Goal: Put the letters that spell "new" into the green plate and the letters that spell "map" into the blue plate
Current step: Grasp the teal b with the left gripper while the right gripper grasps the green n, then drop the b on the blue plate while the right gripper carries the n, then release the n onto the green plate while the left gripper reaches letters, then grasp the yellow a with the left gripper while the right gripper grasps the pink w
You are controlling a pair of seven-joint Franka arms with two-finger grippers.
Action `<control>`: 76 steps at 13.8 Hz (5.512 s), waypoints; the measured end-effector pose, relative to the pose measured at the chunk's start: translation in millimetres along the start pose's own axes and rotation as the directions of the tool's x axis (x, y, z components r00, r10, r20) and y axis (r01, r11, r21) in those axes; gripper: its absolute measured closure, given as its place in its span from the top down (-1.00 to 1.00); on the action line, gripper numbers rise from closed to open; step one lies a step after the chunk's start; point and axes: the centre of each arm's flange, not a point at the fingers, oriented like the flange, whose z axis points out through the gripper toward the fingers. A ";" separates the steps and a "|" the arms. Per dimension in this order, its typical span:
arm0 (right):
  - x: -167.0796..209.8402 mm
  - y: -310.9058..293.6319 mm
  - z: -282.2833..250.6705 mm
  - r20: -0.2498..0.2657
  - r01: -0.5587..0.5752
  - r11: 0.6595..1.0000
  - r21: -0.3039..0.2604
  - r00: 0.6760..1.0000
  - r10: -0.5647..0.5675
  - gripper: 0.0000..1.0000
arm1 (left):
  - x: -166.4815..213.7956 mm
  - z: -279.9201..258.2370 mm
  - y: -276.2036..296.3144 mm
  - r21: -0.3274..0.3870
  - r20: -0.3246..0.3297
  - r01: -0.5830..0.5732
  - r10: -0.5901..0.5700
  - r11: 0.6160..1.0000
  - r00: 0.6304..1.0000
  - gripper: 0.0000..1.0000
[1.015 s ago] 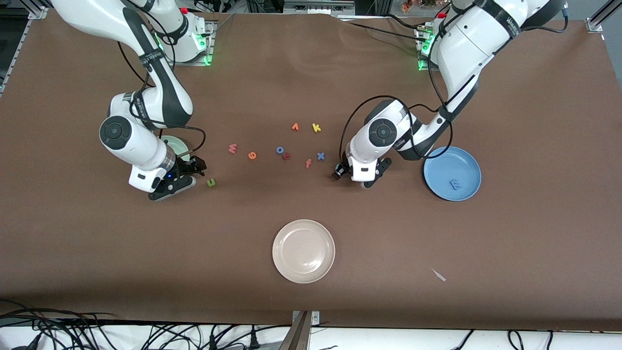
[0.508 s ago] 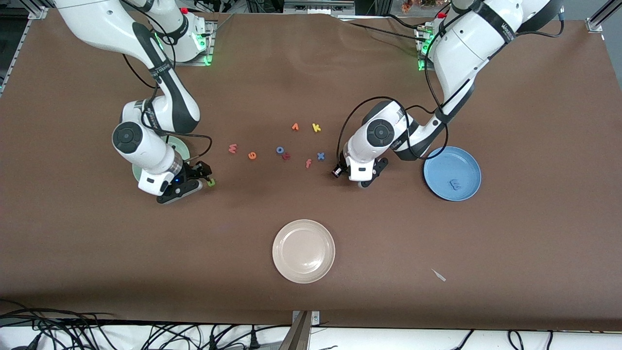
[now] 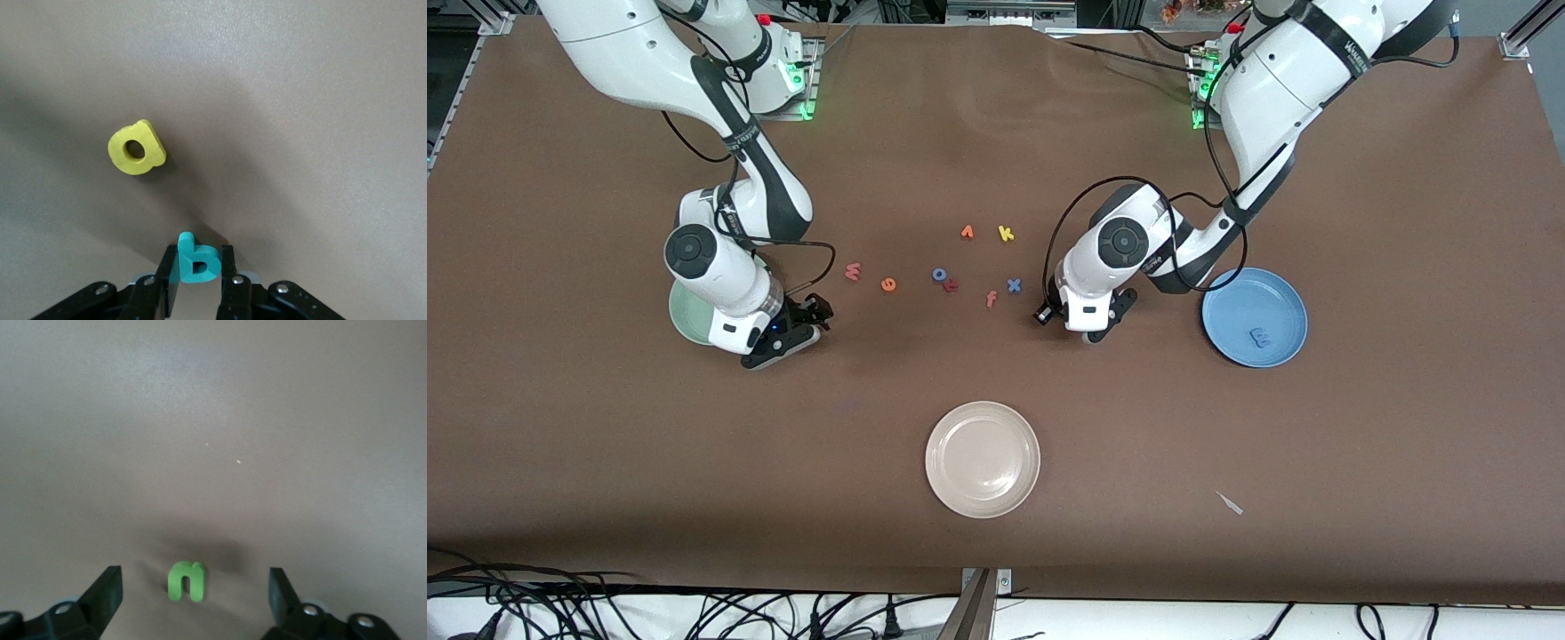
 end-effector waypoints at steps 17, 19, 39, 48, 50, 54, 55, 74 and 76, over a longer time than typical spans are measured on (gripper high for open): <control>-6.2 -0.8 -34.8 0.044 -0.007 1.000 0.007 0.999 0.007 -0.47 | 165.4 -127.9 -51.2 0.180 0.173 -0.258 0.227 0.949 0.958 -0.42; -18.1 31.7 -81.4 0.081 -0.011 1.000 0.011 0.997 0.010 -0.47 | 202.4 -133.3 -74.4 0.164 0.209 -0.331 0.295 0.929 0.932 -0.42; -147.0 78.5 -75.2 0.085 -0.141 0.985 -0.102 0.985 0.150 0.35 | 197.4 -136.8 -88.8 0.053 0.307 -0.654 0.611 0.755 0.730 1.00; -92.0 -96.9 -65.1 0.068 -0.439 0.895 -0.080 0.893 0.445 0.42 | 51.3 -68.9 -12.6 0.147 0.161 -0.823 0.808 0.549 0.568 1.00; -88.4 -127.9 -57.4 0.063 -0.479 0.875 -0.066 0.873 0.483 0.43 | 30.9 -47.2 -10.5 0.212 0.148 -0.868 0.864 0.449 0.482 1.00; -89.5 -141.3 -37.0 0.072 -0.528 0.848 -0.045 0.845 0.530 0.42 | 19.2 -25.4 -4.5 0.190 0.110 -0.887 0.888 0.421 0.446 1.00; -90.6 -145.7 -29.8 0.077 -0.530 0.847 -0.042 0.844 0.531 0.42 | 21.5 -21.9 -5.0 0.187 0.110 -0.887 0.888 0.422 0.446 1.00; -86.6 -131.5 13.9 0.034 -0.472 0.879 -0.071 0.879 0.475 0.15 | 63.5 -34.5 -4.3 0.233 0.075 -0.885 0.900 0.402 0.429 -0.45; -86.1 -132.4 14.1 0.033 -0.467 0.881 -0.070 0.882 0.470 -0.08 | 79.2 -68.1 -7.3 0.232 0.093 -0.874 0.885 0.427 0.457 -0.45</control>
